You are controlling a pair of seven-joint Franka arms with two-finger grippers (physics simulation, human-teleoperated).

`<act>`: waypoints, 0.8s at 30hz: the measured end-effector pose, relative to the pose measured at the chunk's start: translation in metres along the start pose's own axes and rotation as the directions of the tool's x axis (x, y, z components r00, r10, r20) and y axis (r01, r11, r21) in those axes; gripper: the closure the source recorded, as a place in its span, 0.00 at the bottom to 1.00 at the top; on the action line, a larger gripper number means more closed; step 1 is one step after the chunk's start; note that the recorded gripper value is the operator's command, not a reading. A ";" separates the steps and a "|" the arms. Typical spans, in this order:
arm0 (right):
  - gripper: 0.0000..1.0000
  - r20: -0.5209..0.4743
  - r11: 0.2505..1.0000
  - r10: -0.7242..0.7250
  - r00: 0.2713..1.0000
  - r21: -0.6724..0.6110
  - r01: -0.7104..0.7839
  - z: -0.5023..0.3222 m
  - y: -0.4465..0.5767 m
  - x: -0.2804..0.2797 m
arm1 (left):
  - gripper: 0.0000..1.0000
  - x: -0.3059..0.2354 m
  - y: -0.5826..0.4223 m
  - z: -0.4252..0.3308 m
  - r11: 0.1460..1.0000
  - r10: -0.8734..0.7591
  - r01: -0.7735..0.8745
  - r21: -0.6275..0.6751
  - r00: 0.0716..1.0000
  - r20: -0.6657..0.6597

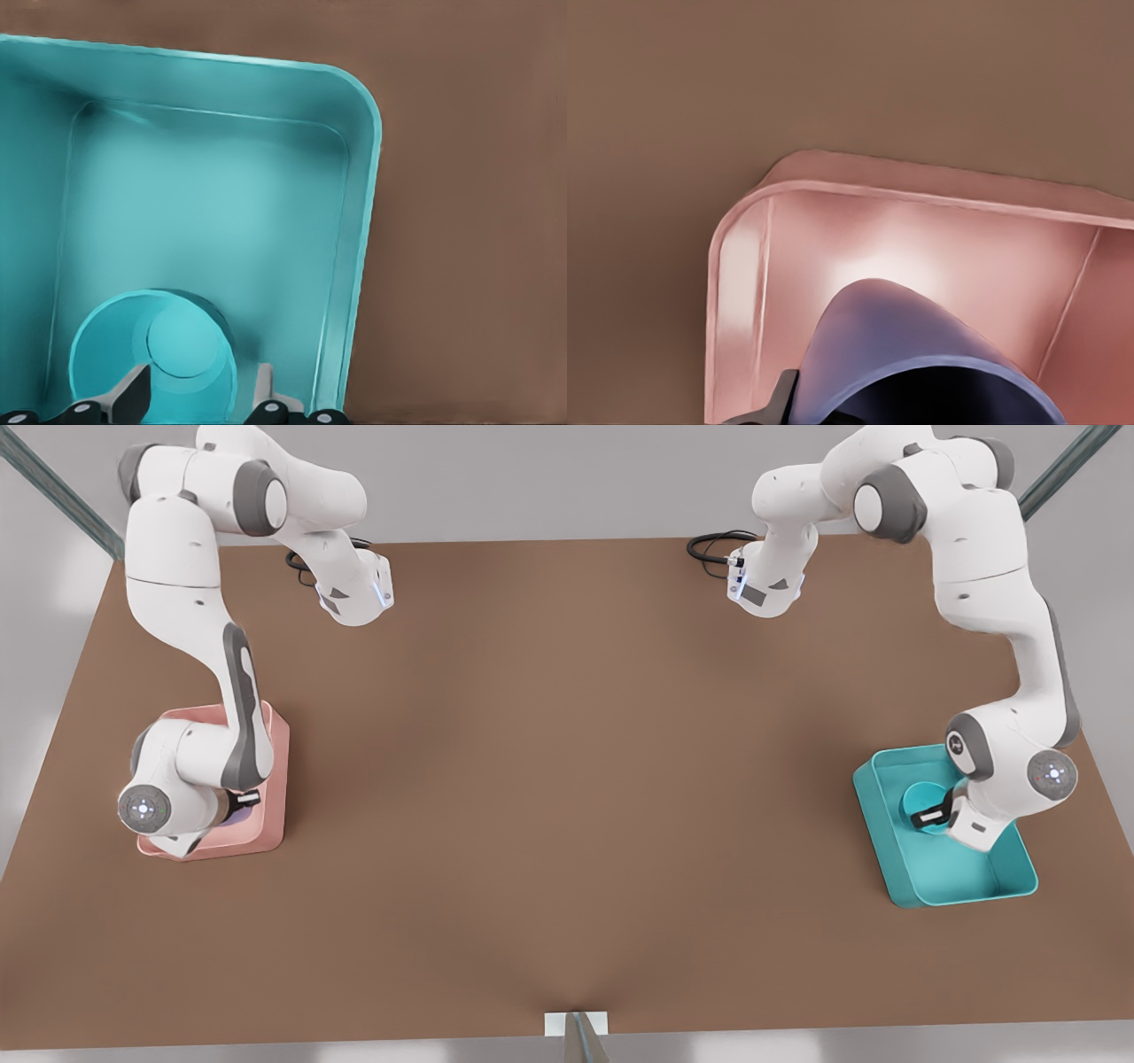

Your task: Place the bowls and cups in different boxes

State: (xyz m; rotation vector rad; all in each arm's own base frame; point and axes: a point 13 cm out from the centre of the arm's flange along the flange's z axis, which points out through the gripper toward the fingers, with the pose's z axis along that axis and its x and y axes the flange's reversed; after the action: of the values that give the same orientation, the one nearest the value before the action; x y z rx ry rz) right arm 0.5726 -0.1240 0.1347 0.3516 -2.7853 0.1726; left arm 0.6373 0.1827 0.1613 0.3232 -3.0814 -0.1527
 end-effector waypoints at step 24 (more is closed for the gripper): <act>0.00 0.209 0.987 -0.156 0.965 -0.002 0.160 -0.329 0.077 0.065 | 0.00 0.114 -0.184 -0.303 0.954 0.292 -0.280 0.106 0.947 -0.135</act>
State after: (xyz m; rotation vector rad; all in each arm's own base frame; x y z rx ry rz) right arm 0.5930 -0.0124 0.4598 0.6178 -2.9439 0.0745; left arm 0.5783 -0.0482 0.4471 -0.1094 -2.9460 0.0132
